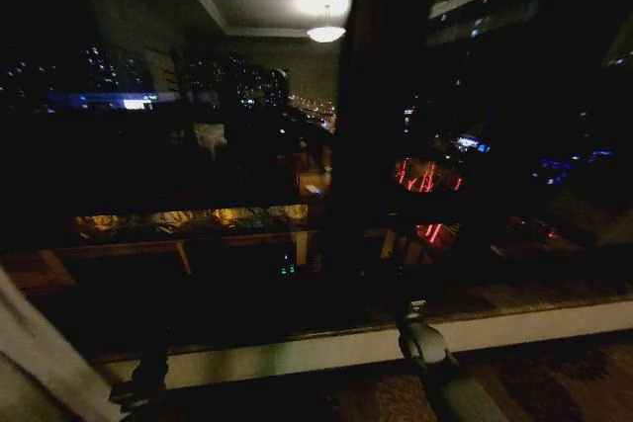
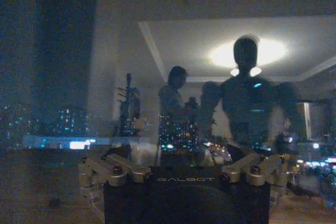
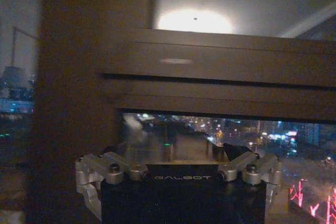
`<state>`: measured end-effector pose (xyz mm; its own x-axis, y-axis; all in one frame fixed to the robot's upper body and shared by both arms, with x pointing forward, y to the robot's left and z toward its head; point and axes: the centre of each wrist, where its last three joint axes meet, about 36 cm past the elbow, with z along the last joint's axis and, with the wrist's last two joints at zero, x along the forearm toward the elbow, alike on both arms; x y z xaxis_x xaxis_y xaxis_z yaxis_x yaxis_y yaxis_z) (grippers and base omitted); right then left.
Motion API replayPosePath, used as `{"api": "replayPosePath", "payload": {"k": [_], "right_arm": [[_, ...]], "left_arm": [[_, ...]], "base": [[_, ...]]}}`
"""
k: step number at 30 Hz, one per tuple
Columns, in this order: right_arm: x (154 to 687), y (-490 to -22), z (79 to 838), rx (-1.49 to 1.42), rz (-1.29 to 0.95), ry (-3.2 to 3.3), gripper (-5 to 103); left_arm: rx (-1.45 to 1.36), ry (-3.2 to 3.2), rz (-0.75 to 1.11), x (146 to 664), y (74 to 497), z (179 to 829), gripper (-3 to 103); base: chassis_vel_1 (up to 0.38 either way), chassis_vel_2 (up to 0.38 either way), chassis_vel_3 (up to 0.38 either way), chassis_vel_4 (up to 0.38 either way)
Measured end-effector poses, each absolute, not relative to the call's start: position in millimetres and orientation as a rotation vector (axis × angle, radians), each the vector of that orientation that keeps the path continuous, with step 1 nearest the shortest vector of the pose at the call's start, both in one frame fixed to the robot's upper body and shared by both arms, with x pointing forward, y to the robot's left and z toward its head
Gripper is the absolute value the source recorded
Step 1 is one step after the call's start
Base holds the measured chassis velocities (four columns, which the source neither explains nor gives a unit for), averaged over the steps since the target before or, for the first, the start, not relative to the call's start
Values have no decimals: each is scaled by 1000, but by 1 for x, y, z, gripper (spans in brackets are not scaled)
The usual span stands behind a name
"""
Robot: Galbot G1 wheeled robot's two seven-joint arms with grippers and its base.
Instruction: Open the curtains by pulling them apart, changing their state from closed to fully open.
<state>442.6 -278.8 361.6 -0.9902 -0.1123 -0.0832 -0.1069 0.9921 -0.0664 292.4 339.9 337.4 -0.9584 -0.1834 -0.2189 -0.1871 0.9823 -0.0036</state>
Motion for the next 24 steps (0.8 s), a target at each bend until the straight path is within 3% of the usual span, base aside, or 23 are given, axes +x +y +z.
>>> {"api": "replayPosePath", "payload": {"k": [24], "right_arm": [[443,-279,362,-168,-94,3049,100]], "left_arm": [[-276,2909,25,292,340,337,100]], "base": [[-354,-350,356,356]]}}
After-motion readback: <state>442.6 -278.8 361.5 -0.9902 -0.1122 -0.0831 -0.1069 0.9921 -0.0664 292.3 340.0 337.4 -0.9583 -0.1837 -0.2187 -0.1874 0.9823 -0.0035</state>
